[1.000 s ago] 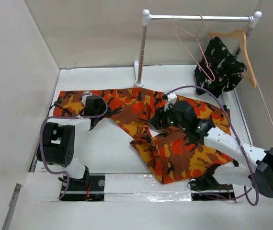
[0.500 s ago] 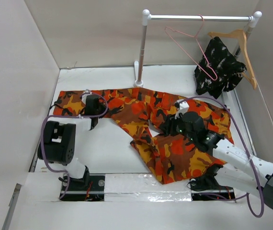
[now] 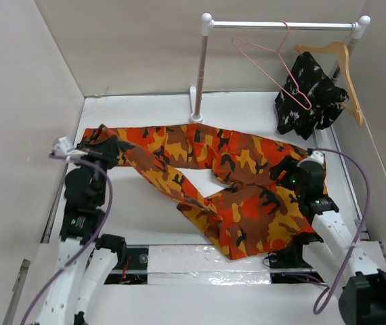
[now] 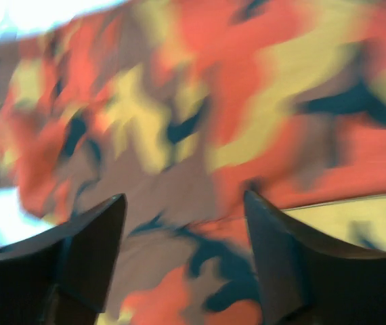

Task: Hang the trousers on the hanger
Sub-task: Fold the trousers at the center of the board.

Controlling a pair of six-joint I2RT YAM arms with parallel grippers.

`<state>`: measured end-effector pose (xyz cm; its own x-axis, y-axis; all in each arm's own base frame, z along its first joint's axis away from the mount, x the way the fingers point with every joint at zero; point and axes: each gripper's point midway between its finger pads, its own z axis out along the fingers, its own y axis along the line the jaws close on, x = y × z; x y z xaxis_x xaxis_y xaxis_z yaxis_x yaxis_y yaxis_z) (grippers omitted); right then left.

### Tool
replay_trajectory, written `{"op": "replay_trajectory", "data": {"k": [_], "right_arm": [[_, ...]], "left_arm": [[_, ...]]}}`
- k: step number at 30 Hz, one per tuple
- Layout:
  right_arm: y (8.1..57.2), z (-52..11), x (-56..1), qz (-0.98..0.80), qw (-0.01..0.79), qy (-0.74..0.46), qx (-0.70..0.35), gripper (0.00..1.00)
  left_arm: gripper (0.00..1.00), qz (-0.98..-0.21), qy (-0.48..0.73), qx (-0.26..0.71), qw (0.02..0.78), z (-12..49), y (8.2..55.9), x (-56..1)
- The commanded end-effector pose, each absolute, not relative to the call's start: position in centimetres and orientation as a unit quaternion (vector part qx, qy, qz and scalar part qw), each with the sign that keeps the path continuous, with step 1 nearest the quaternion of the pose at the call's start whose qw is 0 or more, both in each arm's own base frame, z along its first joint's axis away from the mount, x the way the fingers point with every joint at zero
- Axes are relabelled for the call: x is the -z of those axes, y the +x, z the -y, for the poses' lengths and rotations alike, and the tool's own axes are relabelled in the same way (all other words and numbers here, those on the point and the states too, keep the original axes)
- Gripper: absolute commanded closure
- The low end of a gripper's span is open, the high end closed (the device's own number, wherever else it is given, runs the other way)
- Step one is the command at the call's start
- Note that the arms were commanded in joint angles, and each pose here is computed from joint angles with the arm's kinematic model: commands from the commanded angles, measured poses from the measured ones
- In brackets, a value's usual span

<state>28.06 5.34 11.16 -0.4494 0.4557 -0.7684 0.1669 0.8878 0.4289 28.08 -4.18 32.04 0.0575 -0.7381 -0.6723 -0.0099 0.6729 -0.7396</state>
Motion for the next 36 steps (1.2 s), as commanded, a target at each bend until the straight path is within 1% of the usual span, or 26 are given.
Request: {"op": "replay_trajectory", "data": {"k": [1, 2, 3, 6, 7, 8, 10, 11, 12, 13, 15, 18, 21, 22, 26, 27, 28, 30, 32, 33, 34, 35, 36], "right_arm": [[28.7, -1.2, -11.2, -0.814, 0.51, 0.254, -0.118, 0.19], [28.7, -0.4, -10.7, -0.812, 0.508, 0.266, -0.113, 0.15], [28.8, 0.3, -10.6, -0.808, 0.507, 0.279, -0.11, 0.14], [29.9, 2.3, -9.4, -0.804, 0.495, 0.315, -0.099, 0.13], [30.3, 2.5, -10.0, -0.796, 0.504, 0.316, -0.105, 0.12], [30.6, 2.6, -8.6, -0.807, 0.481, 0.325, -0.104, 0.12], [31.9, 2.4, -8.6, -0.811, 0.468, 0.325, -0.128, 0.12], [32.2, 1.6, -6.6, -0.83, 0.429, 0.324, -0.147, 0.13], [32.7, 1.2, -6.1, -0.834, 0.417, 0.324, -0.158, 0.13], [33.9, 0.5, -6.6, -0.833, 0.416, 0.314, -0.185, 0.24], [34.7, -0.5, -5.1, -0.842, 0.385, 0.313, -0.211, 0.24], [36.2, -1.9, -5.3, -0.845, 0.377, 0.301, -0.232, 0.25], [38.3, -2.5, -6.4, -0.842, 0.382, 0.288, -0.248, 0.26], [38.9, -3.1, -6.1, -0.844, 0.375, 0.284, -0.258, 0.29], [41.8, -5.8, -7.3, -0.834, 0.382, 0.25, -0.311, 0.3], [43.0, -6.0, -8.4, -0.83, 0.391, 0.239, -0.317, 0.31], [43.2, -6.8, -8.7, -0.831, 0.391, 0.22, -0.327, 0.31], [43.8, -7.2, -10.1, -0.826, 0.416, 0.192, -0.327, 0.3], [43.4, -6.2, -10.5, -0.838, 0.419, 0.192, -0.291, 0.27], [43.0, -5.1, -12.7, -0.829, 0.447, 0.189, -0.278, 0.25], [41.4, -4.3, -11.8, -0.835, 0.44, 0.201, -0.262, 0.22], [40.5, -1.9, -11.9, -0.83, 0.454, 0.231, -0.227, 0.2], [39.3, -0.3, -13.9, -0.816, 0.483, 0.244, -0.206, 0.19]], "left_arm": [[1.0, -0.622, -0.285, 0.231, 0.691, 2.2, 24.5, -34.7], [1.0, -0.63, -0.281, 0.225, 0.688, 2.0, 23.7, -34.7], [1.0, -0.614, -0.274, 0.232, 0.703, 1.8, 22.3, -36.7], [1.0, -0.594, -0.247, 0.227, 0.731, 1.3, 19.7, -39.5], [1.0, -0.591, -0.238, 0.228, 0.736, 1.3, 19.1, -40.1], [1.0, -0.59, -0.23, 0.229, 0.74, 1.4, 18.5, -40.6], [1.0, -0.586, -0.205, 0.24, 0.746, 2.0, 17.4, -41.4], [1.0, -0.585, -0.196, 0.238, 0.75, 2.1, 17.2, -41.5], [1.0, -0.586, -0.192, 0.238, 0.75, 2.1, 17.0, -41.5], [1.0, -0.586, -0.186, 0.239, 0.751, 2.2, 16.6, -41.4], [1.0, -0.586, -0.179, 0.235, 0.755, 2.1, 16.2, -41.0], [1.0, -0.587, -0.167, 0.221, 0.761, 1.9, 15.6, -40.7], [1.0, -0.586, -0.167, 0.206, 0.766, 1.4, 15.2, -40.3], [1.0, -0.58, -0.168, 0.2, 0.771, 1.1, 14.9, -40.4], [1.0, -0.583, -0.169, 0.187, 0.773, 0.6, 14.8, -39.9], [1.0, -0.582, -0.171, 0.186, 0.773, 0.6, 14.9, -39.7], [1.0, -0.585, -0.165, 0.189, 0.772, 0.8, 15.0, -39.6], [1.0, -0.587, -0.159, 0.192, 0.77, 1.0, 15.0, -39.3], [1.0, -0.589, -0.154, 0.2, 0.768, 1.4, 15.1, -38.9], [1.0, -0.591, -0.152, 0.204, 0.766, 1.6, 15.4, -38.5], [1.0, -0.593, -0.146, 0.209, 0.764, 1.9, 15.6, -38.2], [1.0, -0.595, -0.144, 0.211, 0.762, 2.1, 15.7, -38.0], [1.0, -0.595, -0.141, 0.216, 0.761, 2.3, 15.8, -37.6]]}}
